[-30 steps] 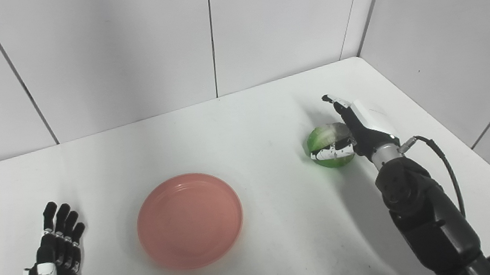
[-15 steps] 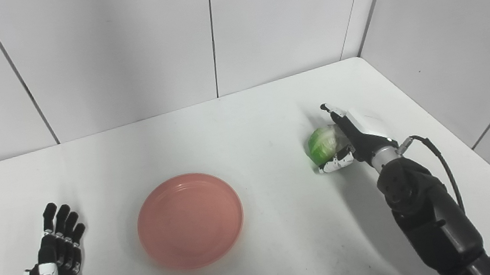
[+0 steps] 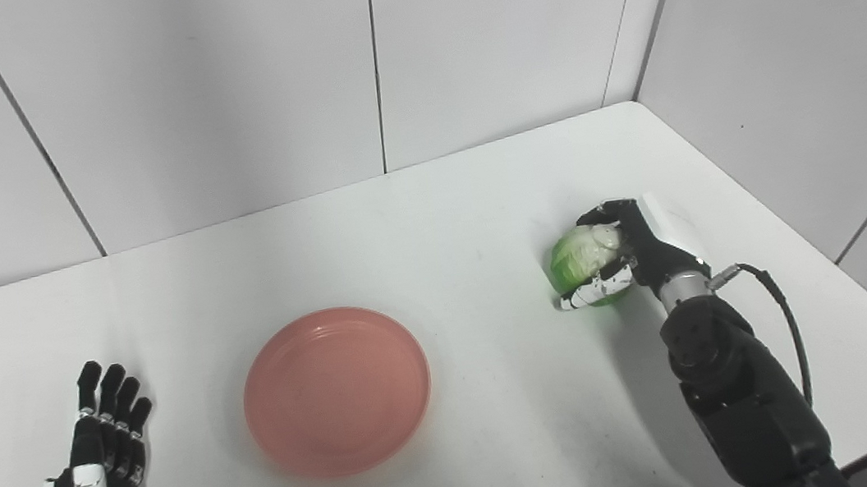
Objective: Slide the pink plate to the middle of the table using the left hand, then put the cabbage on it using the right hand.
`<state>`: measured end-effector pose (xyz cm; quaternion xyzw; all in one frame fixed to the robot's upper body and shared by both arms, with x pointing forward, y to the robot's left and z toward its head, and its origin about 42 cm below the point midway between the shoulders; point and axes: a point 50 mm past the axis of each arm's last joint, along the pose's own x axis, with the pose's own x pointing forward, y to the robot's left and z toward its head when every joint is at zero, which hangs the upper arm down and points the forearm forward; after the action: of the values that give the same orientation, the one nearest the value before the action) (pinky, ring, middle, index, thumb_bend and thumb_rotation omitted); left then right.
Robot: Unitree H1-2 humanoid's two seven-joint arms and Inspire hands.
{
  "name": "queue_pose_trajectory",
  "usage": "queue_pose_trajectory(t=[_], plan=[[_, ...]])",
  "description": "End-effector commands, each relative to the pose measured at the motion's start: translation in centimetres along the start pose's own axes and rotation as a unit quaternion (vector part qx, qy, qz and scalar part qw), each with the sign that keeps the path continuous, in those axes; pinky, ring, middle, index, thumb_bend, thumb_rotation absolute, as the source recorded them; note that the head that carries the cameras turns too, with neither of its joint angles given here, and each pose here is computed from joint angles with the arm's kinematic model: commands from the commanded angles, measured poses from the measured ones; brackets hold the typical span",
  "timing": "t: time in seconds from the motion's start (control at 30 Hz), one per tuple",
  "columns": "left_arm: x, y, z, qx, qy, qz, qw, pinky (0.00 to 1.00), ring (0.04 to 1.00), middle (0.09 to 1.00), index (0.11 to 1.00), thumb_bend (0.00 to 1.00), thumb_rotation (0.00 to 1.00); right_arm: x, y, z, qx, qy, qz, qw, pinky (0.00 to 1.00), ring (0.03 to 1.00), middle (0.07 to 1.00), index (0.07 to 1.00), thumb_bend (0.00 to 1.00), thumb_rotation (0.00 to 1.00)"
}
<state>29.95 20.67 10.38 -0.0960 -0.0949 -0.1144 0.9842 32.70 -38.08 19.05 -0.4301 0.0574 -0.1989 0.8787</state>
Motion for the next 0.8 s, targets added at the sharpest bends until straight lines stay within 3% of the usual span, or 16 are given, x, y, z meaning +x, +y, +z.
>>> queue_pose_trajectory(t=[0.0, 0.2, 0.33, 0.43, 0.53, 0.7, 0.77], plan=[[-0.4, 0.3, -0.8, -0.001, 0.004, 0.002, 1.000, 1.00, 1.000, 1.000, 0.994, 0.72, 0.87, 0.8, -1.4, 1.2, 0.014, -0.041, -0.054, 0.998, 0.44, 0.462, 0.522, 0.466, 0.52, 0.00], [-0.4, 0.6, -1.1, -0.008, 0.003, 0.005, 1.000, 0.99, 0.991, 0.988, 0.979, 0.67, 0.86, 0.9, -1.0, 1.2, 0.021, -0.046, -0.076, 0.996, 0.39, 0.446, 0.510, 0.478, 0.52, 0.00], [-0.5, 0.9, -1.2, 0.002, 0.016, 0.010, 1.000, 1.00, 0.997, 0.994, 0.986, 0.69, 0.88, 0.7, -0.6, 1.3, 0.031, -0.072, -0.119, 0.990, 0.42, 0.454, 0.519, 0.471, 0.52, 0.00], [-0.7, 0.7, -1.4, -0.001, 0.019, 0.012, 1.000, 1.00, 0.995, 0.989, 0.989, 0.70, 0.88, 0.5, -0.7, 1.3, 0.041, -0.104, -0.145, 0.983, 0.40, 0.438, 0.514, 0.490, 0.52, 0.00], [-0.6, 0.0, -1.6, -0.005, 0.008, 0.007, 1.000, 0.98, 0.982, 0.983, 0.979, 0.69, 0.86, 0.4, -0.8, 1.5, 0.062, -0.148, -0.159, 0.974, 0.45, 0.457, 0.495, 0.484, 0.52, 0.00], [0.1, -2.7, -1.3, 0.007, -0.010, 0.010, 1.000, 0.97, 0.965, 0.972, 0.965, 0.71, 0.84, -0.2, -1.1, 2.2, 0.111, -0.221, -0.161, 0.955, 0.44, 0.456, 0.500, 0.484, 0.52, 0.00], [0.4, -4.1, -0.8, 0.014, -0.018, 0.017, 1.000, 0.98, 0.969, 0.975, 0.970, 0.72, 0.85, -0.3, -1.2, 2.6, 0.133, -0.244, -0.156, 0.948, 0.49, 0.470, 0.505, 0.474, 0.52, 0.00]])
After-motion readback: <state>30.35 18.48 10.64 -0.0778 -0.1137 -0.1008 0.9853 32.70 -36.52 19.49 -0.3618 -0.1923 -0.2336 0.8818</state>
